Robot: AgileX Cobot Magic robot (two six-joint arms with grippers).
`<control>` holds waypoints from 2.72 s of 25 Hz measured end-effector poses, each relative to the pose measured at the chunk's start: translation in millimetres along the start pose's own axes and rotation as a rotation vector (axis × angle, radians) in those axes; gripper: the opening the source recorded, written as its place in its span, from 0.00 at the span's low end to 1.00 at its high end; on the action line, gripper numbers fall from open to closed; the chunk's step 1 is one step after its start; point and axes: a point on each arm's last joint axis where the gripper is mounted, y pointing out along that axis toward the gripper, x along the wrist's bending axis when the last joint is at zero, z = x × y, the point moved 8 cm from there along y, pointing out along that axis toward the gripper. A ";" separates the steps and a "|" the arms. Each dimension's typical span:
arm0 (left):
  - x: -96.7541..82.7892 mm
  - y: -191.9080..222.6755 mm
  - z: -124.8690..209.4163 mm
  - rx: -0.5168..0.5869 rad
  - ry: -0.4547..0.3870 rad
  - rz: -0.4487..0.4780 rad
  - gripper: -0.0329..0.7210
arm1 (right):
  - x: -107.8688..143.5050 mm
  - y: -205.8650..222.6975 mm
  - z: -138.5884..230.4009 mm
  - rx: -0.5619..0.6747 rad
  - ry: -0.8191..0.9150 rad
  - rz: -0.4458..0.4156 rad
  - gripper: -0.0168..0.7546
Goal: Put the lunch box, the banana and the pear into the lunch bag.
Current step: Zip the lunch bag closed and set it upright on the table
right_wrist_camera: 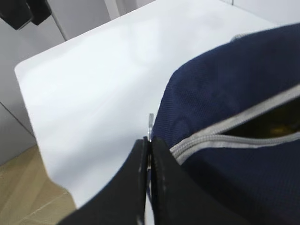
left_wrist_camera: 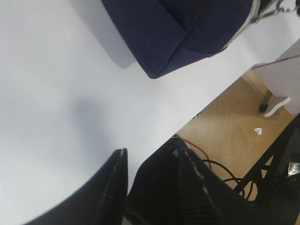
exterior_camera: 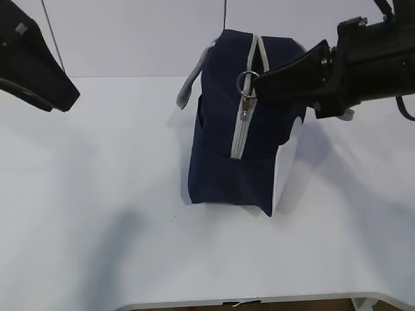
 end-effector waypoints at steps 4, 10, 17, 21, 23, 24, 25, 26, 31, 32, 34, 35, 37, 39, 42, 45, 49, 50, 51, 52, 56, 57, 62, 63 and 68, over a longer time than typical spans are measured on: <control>5.1 12.0 6.4 0.040 0.012 0.007 0.42 | -4.4 -3.1 -7.9 0.019 -0.071 0.019 0.05; -1.5 44.1 3.3 0.045 0.110 0.016 0.46 | -7.3 -5.8 -8.5 0.058 -0.136 0.031 0.05; -29.0 83.5 -24.6 -0.074 0.243 0.009 0.58 | -6.7 -6.0 -7.5 0.066 -0.142 0.027 0.05; -37.4 109.8 -28.7 -0.075 0.265 0.014 0.60 | -6.7 -6.0 -7.4 0.066 -0.142 0.027 0.05; -40.6 123.2 -29.3 -0.071 0.277 0.015 0.60 | -6.7 -6.0 -7.2 0.068 -0.143 0.027 0.05; -42.8 129.8 -29.9 -0.073 0.283 0.016 0.60 | -6.7 -6.0 -7.2 0.068 -0.143 0.027 0.05; -44.8 135.2 -30.7 -0.076 0.290 0.017 0.60 | -6.7 -6.0 -7.2 0.068 -0.143 0.027 0.05; -47.6 138.8 -32.7 -0.090 0.300 0.016 0.60 | -6.7 -6.0 -7.2 0.068 -0.143 0.027 0.05; -50.4 156.8 -43.5 -0.150 0.311 -0.003 0.60 | -6.7 -6.0 -7.2 0.068 -0.143 0.027 0.05; -50.0 158.4 -45.6 -0.162 0.308 -0.006 0.59 | -6.7 -6.0 -7.2 0.068 -0.143 0.027 0.05; -49.5 158.8 -48.1 -0.176 0.304 -0.010 0.55 | -7.1 -6.0 -7.3 0.067 -0.141 0.029 0.05; -49.7 158.8 -48.2 -0.177 0.303 -0.008 0.50 | -7.9 -6.0 -7.4 0.067 -0.141 0.034 0.05; -49.8 158.6 -49.2 -0.183 0.301 -0.009 0.33 | -9.0 -6.0 -7.6 0.066 -0.139 0.041 0.05; -50.0 158.7 -49.1 -0.183 0.301 -0.008 0.16 | -10.2 -6.1 -7.8 0.065 -0.140 0.048 0.05; -49.7 158.7 -48.7 -0.180 0.306 -0.011 0.05 | -12.6 -6.2 -8.5 0.062 -0.138 0.062 0.05; -46.1 159.3 -45.1 -0.155 0.342 -0.031 0.04 | -17.8 -6.2 -10.5 0.054 -0.133 0.091 0.05; -43.9 153.9 -42.7 -0.139 0.388 -0.055 0.04 | -26.3 -6.2 -18.7 0.032 -0.105 0.130 0.05; -44.1 150.9 -42.9 -0.142 0.398 -0.059 0.04 | -28.1 -6.7 -22.6 0.024 -0.106 0.137 0.05; -44.6 149.0 -42.7 -0.142 0.409 -0.064 0.04 | -30.0 -7.2 -26.3 0.016 -0.106 0.145 0.05; -44.6 147.0 -43.1 -0.145 0.416 -0.068 0.04 | -31.9 -7.8 -29.3 0.010 -0.107 0.155 0.05; -45.5 141.0 -43.7 -0.152 0.431 -0.075 0.03 | -42.3 -5.0 -35.7 -0.001 -0.110 0.186 0.05; -45.9 139.2 -43.2 -0.150 0.435 -0.076 0.03 | -45.5 -2.3 -33.8 0.004 -0.103 0.190 0.05; -43.9 135.1 -38.2 -0.120 0.467 -0.091 0.03 | -58.0 8.1 -24.5 0.021 -0.059 0.219 0.05; -43.7 134.3 -37.7 -0.117 0.471 -0.094 0.03 | -59.2 8.4 -24.2 0.020 -0.052 0.224 0.05; -41.7 131.1 -37.7 -0.115 0.495 -0.112 0.03 | -58.1 7.2 -34.8 -0.005 -0.022 0.216 0.05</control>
